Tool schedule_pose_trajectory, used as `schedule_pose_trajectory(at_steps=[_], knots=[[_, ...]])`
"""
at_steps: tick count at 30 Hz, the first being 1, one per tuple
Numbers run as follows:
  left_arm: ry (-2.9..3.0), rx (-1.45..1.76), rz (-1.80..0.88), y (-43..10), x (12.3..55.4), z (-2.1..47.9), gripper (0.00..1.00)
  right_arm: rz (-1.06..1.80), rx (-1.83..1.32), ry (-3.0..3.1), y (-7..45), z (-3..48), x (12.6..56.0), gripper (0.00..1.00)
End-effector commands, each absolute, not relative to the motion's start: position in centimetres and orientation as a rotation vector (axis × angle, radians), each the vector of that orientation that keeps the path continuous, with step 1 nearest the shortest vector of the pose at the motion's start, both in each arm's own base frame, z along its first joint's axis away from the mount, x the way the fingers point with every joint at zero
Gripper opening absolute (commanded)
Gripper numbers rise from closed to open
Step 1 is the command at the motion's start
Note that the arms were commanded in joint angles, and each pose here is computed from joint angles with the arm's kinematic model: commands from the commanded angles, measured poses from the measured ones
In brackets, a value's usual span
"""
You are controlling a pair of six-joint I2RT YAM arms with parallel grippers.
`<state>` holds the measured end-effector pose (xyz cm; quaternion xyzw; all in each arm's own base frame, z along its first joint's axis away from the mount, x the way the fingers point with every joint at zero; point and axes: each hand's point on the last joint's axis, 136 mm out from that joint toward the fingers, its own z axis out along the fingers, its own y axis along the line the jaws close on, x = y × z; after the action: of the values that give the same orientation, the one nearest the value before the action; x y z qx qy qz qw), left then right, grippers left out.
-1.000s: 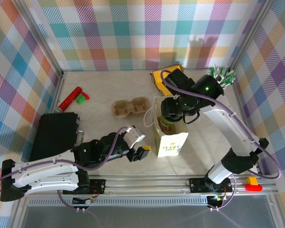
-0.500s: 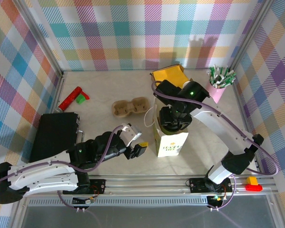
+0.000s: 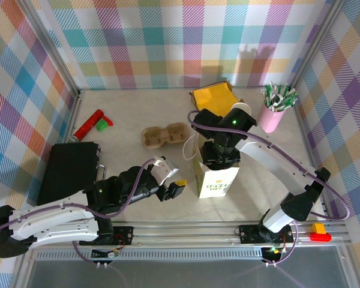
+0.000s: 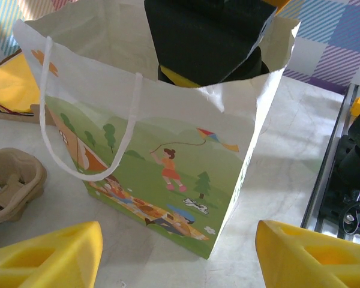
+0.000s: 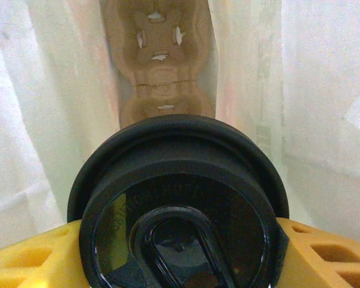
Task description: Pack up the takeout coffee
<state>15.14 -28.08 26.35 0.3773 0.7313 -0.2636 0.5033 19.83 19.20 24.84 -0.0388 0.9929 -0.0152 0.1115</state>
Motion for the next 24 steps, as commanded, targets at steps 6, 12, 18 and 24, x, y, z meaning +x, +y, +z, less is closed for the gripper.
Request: schedule_pose_trajectory(at_steps=[6,12,18,24], knots=[[1.712,0.909,-0.641,-28.8,15.6,28.4,0.68,0.02,-0.11,2.892,19.6,25.3,19.7,0.54],[1.715,0.932,-0.644,-29.1,15.5,28.1,0.67,0.03,-0.115,2.913,20.3,24.5,20.1,0.55],[1.698,0.965,-0.681,-29.6,14.9,28.9,0.67,0.034,-0.085,2.94,19.9,23.8,20.6,0.54],[1.681,0.97,-0.682,-29.9,15.0,29.6,0.67,0.01,-0.088,2.984,20.0,22.8,20.9,0.54]])
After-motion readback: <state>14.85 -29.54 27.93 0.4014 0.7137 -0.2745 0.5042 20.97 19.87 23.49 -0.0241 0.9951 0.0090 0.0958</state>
